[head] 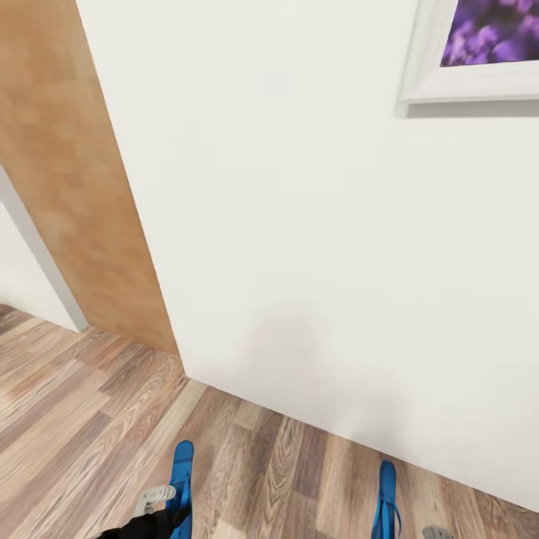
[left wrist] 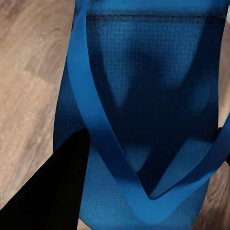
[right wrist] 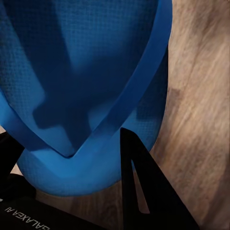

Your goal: In the bedroom, move the book from the bed onto either nightstand, and place the two sandals side by side next to the bed.

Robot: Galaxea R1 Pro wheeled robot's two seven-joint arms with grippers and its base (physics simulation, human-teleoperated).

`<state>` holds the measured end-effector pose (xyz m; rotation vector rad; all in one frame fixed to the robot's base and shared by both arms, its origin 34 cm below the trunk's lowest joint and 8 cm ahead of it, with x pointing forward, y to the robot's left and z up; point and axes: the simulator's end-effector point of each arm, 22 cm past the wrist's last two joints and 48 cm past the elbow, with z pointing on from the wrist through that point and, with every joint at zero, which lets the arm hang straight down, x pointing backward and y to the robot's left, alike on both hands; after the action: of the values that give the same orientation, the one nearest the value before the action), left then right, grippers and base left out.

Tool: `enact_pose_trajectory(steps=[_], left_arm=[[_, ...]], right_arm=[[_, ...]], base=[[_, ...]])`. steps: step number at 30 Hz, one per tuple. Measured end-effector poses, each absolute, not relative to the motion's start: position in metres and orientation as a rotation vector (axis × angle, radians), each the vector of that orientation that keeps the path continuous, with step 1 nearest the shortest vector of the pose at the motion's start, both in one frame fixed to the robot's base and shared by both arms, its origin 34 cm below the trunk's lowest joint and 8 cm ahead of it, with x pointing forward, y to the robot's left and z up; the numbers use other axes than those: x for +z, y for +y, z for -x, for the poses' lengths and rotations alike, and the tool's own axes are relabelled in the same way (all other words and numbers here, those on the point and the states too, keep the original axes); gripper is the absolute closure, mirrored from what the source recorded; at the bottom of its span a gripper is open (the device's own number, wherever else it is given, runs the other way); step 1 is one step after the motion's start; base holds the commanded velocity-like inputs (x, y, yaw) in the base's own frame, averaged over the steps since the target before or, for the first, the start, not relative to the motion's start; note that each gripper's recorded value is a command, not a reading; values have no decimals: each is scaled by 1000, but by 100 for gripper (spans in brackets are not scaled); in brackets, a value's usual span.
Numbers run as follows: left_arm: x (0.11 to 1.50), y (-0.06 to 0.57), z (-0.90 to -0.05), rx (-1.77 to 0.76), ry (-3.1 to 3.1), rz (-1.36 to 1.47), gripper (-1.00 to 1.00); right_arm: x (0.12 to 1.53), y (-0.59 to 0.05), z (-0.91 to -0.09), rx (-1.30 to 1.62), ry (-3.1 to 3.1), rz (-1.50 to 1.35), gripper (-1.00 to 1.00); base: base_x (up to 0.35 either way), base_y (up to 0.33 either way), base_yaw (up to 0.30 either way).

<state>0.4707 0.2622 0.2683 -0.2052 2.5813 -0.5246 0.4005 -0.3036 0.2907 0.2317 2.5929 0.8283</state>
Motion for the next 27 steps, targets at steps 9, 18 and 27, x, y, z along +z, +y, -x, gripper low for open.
enact_pose_trajectory(steps=[9,18,27], left_arm=[[268,262,-471,-525,2581,205,100],[268,262,-471,-525,2581,205,100],[268,262,-471,-525,2581,206,100]], right_arm=[[290,-303,-400,826,2595,-232,100],[290,-304,-400,823,2596,-231,100],[290,-304,-400,822,2598,-231,100]], base=[[30,0,233],[265,-44,267],[208,-30,268]])
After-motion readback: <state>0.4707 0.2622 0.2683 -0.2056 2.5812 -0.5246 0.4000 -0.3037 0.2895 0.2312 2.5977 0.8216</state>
